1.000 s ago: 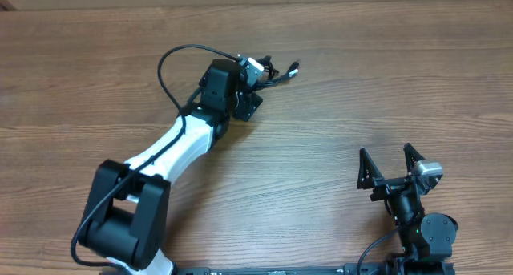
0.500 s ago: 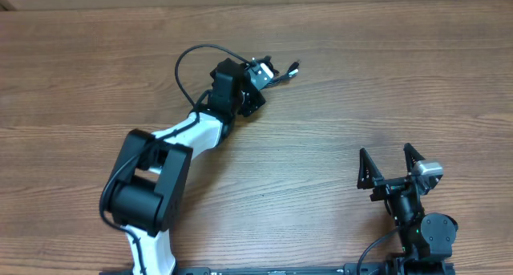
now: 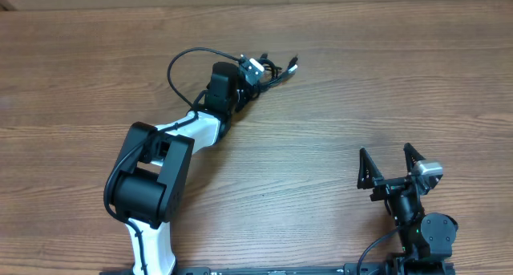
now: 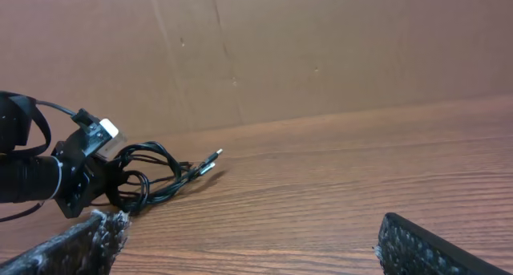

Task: Untangle cables

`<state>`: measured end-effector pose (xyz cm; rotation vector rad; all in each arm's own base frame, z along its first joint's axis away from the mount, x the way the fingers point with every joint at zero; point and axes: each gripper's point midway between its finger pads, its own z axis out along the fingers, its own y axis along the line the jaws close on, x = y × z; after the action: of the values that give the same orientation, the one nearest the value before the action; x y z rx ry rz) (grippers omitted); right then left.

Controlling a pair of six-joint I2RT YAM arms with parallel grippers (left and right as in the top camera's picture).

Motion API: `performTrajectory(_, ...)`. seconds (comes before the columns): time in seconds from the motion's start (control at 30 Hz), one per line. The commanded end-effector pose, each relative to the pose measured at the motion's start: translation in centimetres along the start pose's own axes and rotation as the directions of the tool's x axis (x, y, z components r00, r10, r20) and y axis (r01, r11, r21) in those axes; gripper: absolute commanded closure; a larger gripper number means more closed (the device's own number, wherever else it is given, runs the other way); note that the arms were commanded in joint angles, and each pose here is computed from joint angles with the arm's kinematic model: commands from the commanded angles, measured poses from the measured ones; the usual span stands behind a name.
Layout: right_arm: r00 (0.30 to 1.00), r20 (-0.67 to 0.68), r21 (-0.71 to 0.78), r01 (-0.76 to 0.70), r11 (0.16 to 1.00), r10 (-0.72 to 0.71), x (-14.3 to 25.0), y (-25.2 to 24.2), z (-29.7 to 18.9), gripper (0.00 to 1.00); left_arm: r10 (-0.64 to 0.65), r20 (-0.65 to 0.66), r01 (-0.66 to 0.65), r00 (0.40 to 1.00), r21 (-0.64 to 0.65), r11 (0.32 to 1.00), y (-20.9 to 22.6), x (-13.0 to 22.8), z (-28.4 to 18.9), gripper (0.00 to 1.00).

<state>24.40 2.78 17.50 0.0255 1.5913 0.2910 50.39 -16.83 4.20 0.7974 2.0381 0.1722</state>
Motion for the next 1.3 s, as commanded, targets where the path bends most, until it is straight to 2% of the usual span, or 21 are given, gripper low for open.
performTrajectory(0.0, 1.0, 0.005, 0.003, 0.005, 1.0, -0.005, 0.2, -0.1, 0.0, 0.0, -0.123, 0.023, 0.123, 0.992, 0.002, 0.992, 0.3, -2.2, -1.6, 0.96)
performTrajectory(0.1, 1.0, 0.004, 0.003, 0.005, 1.0, -0.005, 0.2, -0.1, 0.0, 0.0, -0.212, 0.03, 0.212, 0.977, 0.01, 0.977, 1.1, -4.1, -4.5, 0.96)
performTrajectory(0.2, 1.0, 0.004, 0.003, 0.005, 1.0, -0.005, 0.2, -0.1, 0.0, 0.0, -0.321, 0.033, 0.321, 0.946, 0.02, 0.947, 2.6, -6.2, -9.3, 0.96)
performTrajectory(0.4, 1.0, 0.005, 0.003, 0.005, 1.0, -0.005, 0.2, -0.1, 0.0, 0.0, -0.486, 0.036, 0.485, 0.873, 0.038, 0.874, 4.6, -8.0, -18.5, 0.96)
performTrajectory(0.6, 1.0, 0.004, 0.003, 0.005, 1.0, -0.005, 0.2, -0.1, 0.0, 0.0, -0.524, 0.0, 0.519, 0.852, 0.132, 0.844, 3.5, -7.8, -24.6, 0.96)
performTrajectory(0.7, 1.0, 0.004, 0.003, 0.005, 1.0, -0.005, 0.2, -0.1, 0.0, 0.0, -0.557, -0.048, 0.557, 0.829, 0.163, 0.815, 2.7, -7.1, -25.7, 0.96)
performTrajectory(0.83, 1.0, 0.004, 0.003, 0.005, 1.0, -0.005, 0.2, -0.1, 0.0, 0.0, -0.554, -0.176, 0.581, 0.814, 0.218, 0.784, 0.3, -5.1, -26.3, 0.96)
performTrajectory(0.87, 1.0, 0.004, 0.003, 0.005, 1.0, -0.005, 0.2, -0.1, 0.0, 0.0, -0.563, -0.243, 0.611, 0.79, 0.222, 0.76, -0.6, -4.0, -26.6, 0.96)
performTrajectory(0.97, 1.0, 0.004, 0.003, 0.005, 1.0, -0.005, 0.2, -0.1, 0.0, 0.0, -0.56, -0.305, 0.631, 0.771, 0.24, 0.738, -1.7, -3.1, -27.1, 0.96)
performTrajectory(1.27, 1.0, 0.004, 0.003, 0.005, 1.0, -0.005, 0.2, -0.1, 0.0, 0.0, -0.552, -0.355, 0.642, 0.755, 0.226, 0.733, -2.2, -2.0, -27.4, 0.96)
